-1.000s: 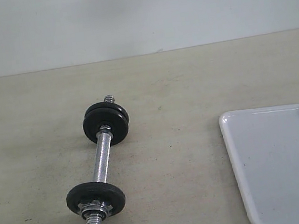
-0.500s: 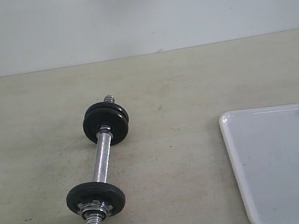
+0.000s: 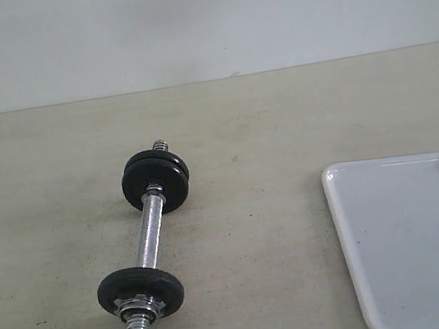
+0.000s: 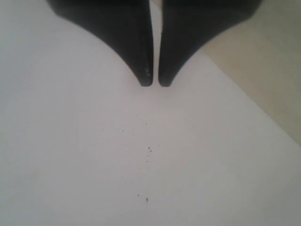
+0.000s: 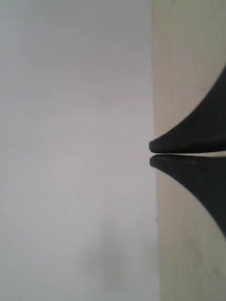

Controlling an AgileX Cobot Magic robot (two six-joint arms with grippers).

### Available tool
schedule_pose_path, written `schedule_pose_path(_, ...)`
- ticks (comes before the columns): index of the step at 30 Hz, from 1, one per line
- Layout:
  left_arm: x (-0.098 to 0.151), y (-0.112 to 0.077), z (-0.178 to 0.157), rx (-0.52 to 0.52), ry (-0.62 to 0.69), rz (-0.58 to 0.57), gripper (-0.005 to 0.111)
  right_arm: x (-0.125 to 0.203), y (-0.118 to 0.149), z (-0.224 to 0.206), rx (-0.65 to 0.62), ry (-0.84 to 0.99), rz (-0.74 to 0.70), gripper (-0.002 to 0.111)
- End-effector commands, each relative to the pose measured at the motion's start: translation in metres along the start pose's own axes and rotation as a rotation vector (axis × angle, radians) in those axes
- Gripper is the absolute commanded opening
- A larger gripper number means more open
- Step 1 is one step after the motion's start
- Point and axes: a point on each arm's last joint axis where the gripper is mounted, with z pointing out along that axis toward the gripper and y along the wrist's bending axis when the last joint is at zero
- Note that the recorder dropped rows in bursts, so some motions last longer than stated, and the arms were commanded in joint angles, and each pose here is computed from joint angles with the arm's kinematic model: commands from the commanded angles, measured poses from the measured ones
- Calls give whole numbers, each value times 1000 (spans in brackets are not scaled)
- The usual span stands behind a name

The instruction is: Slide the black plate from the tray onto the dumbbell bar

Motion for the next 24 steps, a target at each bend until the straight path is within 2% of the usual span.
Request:
schedule_pose_path(1,4,8,0,-67,22,-43,4,16,-1,-2,11,168,0,0)
schedule_pose_path(9,4,9,-1,-83,18,-288,4,31,-2,-6,20,347,1,0)
schedule_pose_path(13,4,9,-1,-84,13,-403,4,33,-1,-7,18,368,14,0)
schedule_pose_path(19,5,10,-1,-96,20,-414,4,33,-1,-7,18,371,17,0)
schedule_pose_path(24,16,21,-4,-246,117,-415,4,33,-1,-7,18,371,17,0)
